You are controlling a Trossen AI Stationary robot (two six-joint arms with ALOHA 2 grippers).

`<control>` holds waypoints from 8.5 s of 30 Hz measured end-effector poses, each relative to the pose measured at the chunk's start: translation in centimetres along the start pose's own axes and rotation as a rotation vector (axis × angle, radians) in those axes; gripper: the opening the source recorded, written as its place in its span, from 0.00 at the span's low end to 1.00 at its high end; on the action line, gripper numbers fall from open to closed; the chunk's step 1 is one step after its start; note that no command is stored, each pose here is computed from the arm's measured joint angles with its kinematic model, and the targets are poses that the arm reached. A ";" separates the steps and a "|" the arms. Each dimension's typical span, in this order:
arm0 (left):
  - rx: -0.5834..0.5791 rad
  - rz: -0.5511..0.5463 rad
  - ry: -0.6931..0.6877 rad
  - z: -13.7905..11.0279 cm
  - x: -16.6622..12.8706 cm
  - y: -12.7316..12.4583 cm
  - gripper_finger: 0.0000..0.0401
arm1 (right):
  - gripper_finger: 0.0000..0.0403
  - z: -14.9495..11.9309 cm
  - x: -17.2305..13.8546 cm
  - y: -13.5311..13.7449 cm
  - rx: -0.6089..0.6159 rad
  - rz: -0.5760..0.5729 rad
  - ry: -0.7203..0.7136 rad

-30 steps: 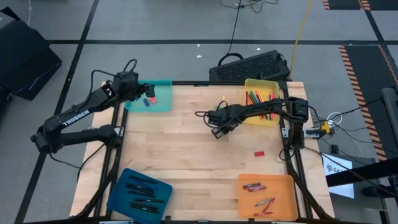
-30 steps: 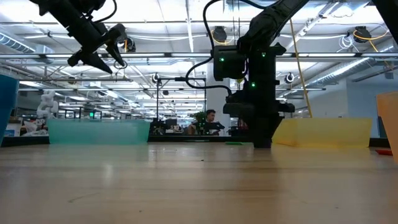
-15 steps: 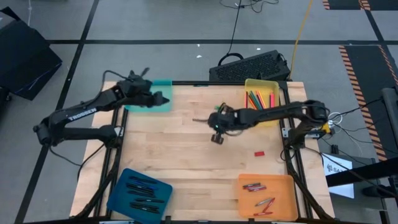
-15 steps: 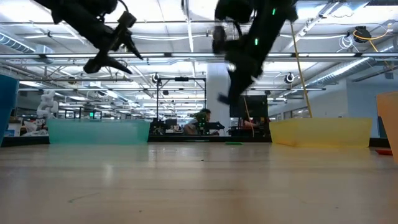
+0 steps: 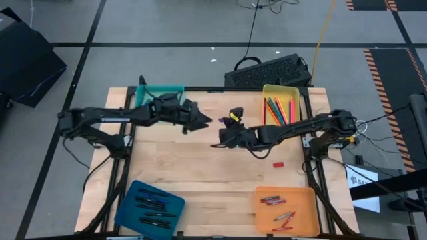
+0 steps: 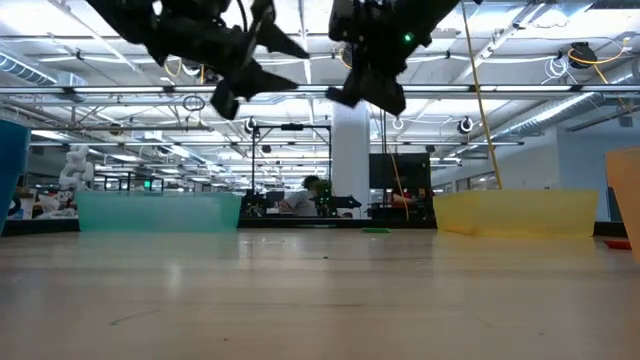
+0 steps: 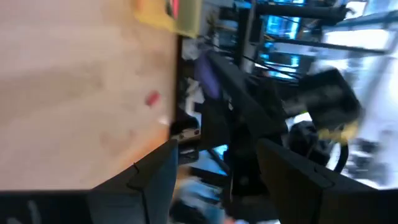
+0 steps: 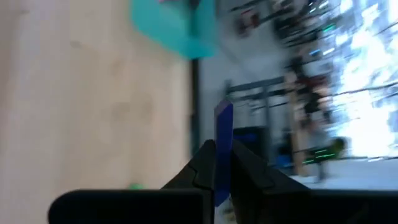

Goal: Sort crayons/erasers/pens/pencils in bins
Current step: Put the violet eraser into the light blue bin, then put the green eraser into the light blue bin

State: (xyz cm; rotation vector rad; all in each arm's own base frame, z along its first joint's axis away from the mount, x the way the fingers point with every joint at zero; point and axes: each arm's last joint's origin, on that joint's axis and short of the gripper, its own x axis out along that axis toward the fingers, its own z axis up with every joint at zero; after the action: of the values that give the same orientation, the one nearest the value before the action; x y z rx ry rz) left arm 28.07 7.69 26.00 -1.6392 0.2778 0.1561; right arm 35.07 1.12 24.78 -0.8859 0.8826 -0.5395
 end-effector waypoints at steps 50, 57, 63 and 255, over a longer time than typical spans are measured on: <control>-0.003 -0.241 0.197 2.4 1.3 -0.8 0.15 | 0.04 2.5 -1.2 -1.5 -0.125 -0.156 -0.166; 0.014 -0.238 0.242 2.2 1.3 -0.8 0.30 | 0.04 2.8 -1.8 -1.2 -0.108 -0.158 -0.178; -0.024 -0.233 0.223 2.6 1.2 -0.7 0.40 | 0.04 3.4 -2.5 -1.4 -0.112 -0.206 -0.204; 0.450 0.903 -0.036 -8.0 -15.3 2.4 0.60 | 0.29 -12.0 19.0 -1.0 0.657 0.792 0.668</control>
State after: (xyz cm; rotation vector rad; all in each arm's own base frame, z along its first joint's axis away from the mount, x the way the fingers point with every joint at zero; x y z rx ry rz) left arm 12.20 0.88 28.52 -0.9692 0.9425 0.7458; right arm 35.26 -18.39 13.47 0.2960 1.4383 -0.3735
